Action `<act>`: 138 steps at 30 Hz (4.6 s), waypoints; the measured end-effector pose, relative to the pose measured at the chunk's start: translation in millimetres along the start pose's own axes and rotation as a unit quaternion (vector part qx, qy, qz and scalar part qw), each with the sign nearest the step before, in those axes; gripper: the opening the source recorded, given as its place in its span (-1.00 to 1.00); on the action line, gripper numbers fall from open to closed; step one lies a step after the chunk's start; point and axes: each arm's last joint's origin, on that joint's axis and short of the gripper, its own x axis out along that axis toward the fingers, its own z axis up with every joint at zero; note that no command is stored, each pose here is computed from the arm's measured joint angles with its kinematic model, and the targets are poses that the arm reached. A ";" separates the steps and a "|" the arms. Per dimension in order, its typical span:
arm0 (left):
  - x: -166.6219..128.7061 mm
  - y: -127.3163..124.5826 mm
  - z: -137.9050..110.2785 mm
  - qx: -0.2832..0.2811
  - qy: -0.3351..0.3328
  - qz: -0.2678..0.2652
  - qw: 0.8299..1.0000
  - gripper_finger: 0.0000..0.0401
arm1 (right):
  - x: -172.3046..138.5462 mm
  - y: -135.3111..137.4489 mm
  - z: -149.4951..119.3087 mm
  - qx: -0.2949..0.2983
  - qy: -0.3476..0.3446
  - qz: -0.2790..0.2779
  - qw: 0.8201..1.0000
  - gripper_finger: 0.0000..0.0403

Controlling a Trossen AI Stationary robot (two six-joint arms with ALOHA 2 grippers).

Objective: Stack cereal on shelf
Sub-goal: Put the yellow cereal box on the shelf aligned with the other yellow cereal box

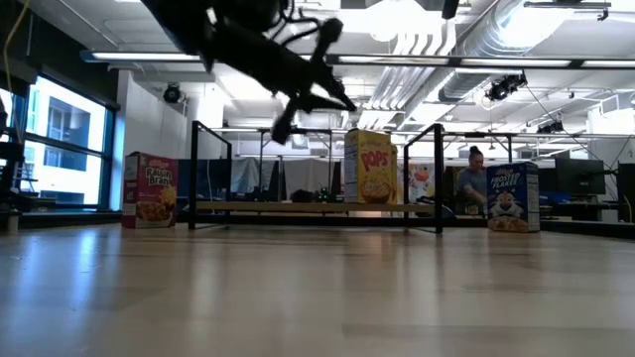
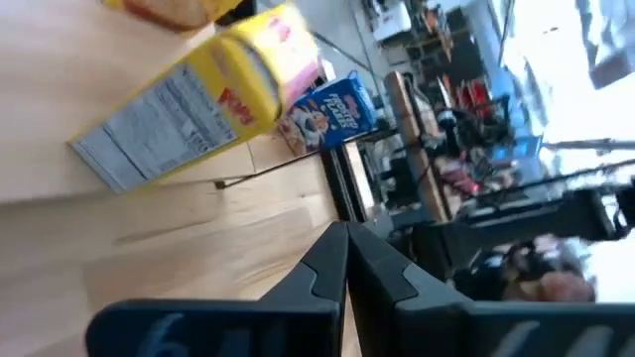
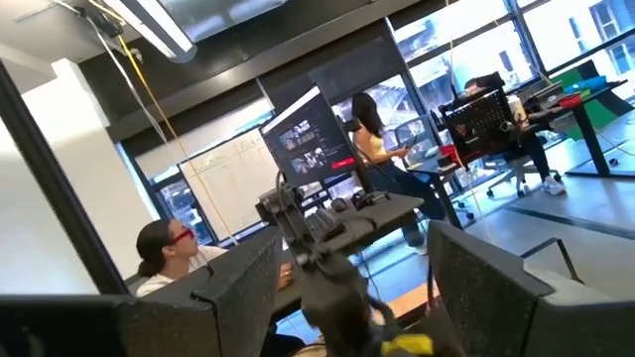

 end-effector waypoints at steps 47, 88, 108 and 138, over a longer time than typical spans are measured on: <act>70.2 49.6 36.5 -0.058 -0.009 0.099 0.993 -1.00 | 0.0 -1.5 -1.8 -0.004 0.006 -0.014 1.000 0.24; -55.1 -30.4 162.6 0.188 -0.153 -0.117 0.963 -1.00 | 10.9 -15.5 -86.8 0.141 0.347 -0.408 0.832 -0.92; -72.1 -47.3 165.2 0.216 -0.137 -0.216 0.942 -1.00 | 96.0 -35.4 -137.5 -0.385 0.669 -0.223 0.596 -1.00; -72.5 -46.8 167.1 0.191 -0.136 -0.216 0.948 -1.00 | 112.1 -105.2 -176.6 -0.423 0.743 -0.259 0.450 -1.00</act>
